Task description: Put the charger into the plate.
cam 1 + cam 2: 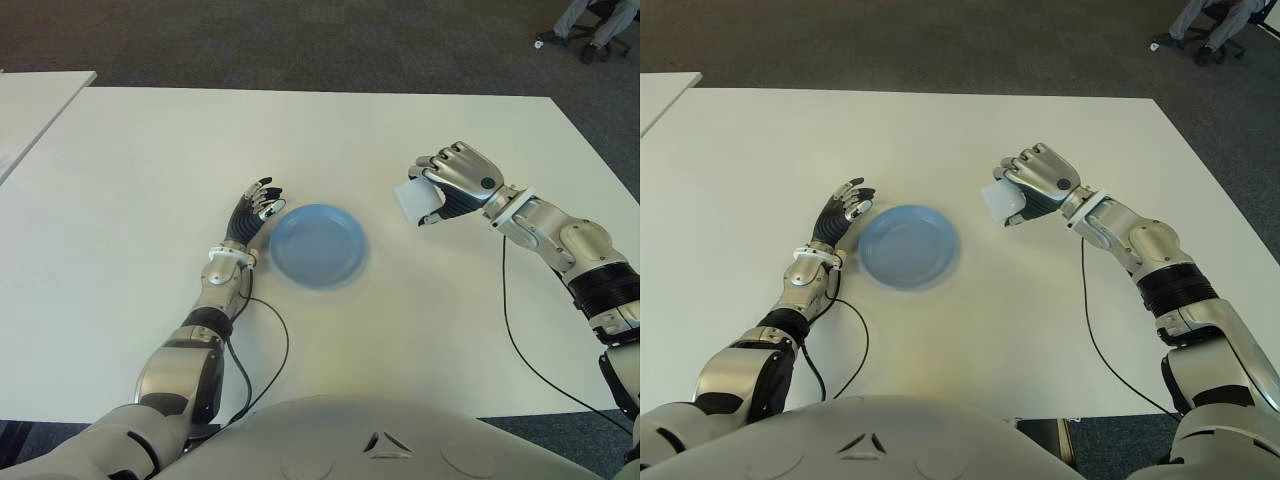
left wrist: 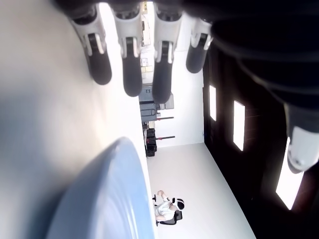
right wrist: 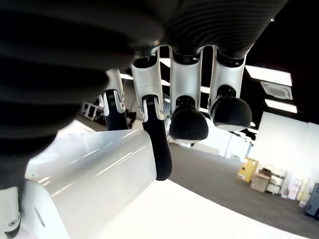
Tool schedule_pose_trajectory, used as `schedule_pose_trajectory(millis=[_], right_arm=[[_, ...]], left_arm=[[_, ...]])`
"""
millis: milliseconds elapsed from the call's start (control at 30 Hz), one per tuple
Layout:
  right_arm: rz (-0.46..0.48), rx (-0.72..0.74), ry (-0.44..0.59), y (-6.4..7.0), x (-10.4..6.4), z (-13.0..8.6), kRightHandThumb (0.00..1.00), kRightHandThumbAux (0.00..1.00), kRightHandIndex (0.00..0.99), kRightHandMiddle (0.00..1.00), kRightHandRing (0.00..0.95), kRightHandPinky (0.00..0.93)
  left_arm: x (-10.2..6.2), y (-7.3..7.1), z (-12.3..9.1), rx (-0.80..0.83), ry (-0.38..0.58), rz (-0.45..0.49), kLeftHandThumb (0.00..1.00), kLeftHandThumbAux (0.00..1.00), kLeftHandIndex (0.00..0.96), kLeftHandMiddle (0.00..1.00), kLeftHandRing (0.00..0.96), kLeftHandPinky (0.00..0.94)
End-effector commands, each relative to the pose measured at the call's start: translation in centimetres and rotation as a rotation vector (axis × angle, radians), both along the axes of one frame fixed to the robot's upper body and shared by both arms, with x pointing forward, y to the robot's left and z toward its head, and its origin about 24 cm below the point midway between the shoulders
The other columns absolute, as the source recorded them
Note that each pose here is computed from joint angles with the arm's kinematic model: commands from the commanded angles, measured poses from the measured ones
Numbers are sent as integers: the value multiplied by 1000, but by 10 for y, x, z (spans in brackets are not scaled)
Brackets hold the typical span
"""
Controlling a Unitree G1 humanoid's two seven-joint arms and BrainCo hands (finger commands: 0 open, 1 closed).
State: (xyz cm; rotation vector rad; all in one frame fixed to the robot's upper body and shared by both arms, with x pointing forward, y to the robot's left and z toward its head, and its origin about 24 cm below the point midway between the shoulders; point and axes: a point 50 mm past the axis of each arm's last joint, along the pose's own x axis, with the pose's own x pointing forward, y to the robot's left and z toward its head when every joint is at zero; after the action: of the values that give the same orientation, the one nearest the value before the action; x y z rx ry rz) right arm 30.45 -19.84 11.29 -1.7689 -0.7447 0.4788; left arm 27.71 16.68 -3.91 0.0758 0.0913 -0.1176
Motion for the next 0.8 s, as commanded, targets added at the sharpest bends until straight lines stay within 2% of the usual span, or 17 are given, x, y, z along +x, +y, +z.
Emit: schedule_pose_trajectory(millis=[33, 133, 200, 500, 800], right_arm=[[48, 58, 44, 22, -3, -5, 849, 676, 407, 543, 850, 851], [69, 89, 90, 38, -5, -12, 849, 676, 406, 543, 850, 851], [77, 93, 104, 44, -5, -14, 849, 676, 405, 543, 850, 851], [74, 112, 159, 59, -5, -24, 849, 676, 406, 542, 853, 855], [63, 105, 255, 84, -9, -40, 848, 677, 405, 539, 845, 851]], left_arm=[[-20, -1, -28, 3, 162, 34, 0, 521, 148, 268, 239, 191], [-20, -1, -28, 15, 173, 53, 0, 519, 141, 261, 230, 172], [-20, -1, -29, 18, 177, 61, 0, 518, 137, 257, 227, 168], [-19, -3, -29, 10, 187, 78, 0, 532, 141, 257, 227, 175], [-18, -6, -29, -18, 190, 87, 0, 538, 134, 239, 212, 165]])
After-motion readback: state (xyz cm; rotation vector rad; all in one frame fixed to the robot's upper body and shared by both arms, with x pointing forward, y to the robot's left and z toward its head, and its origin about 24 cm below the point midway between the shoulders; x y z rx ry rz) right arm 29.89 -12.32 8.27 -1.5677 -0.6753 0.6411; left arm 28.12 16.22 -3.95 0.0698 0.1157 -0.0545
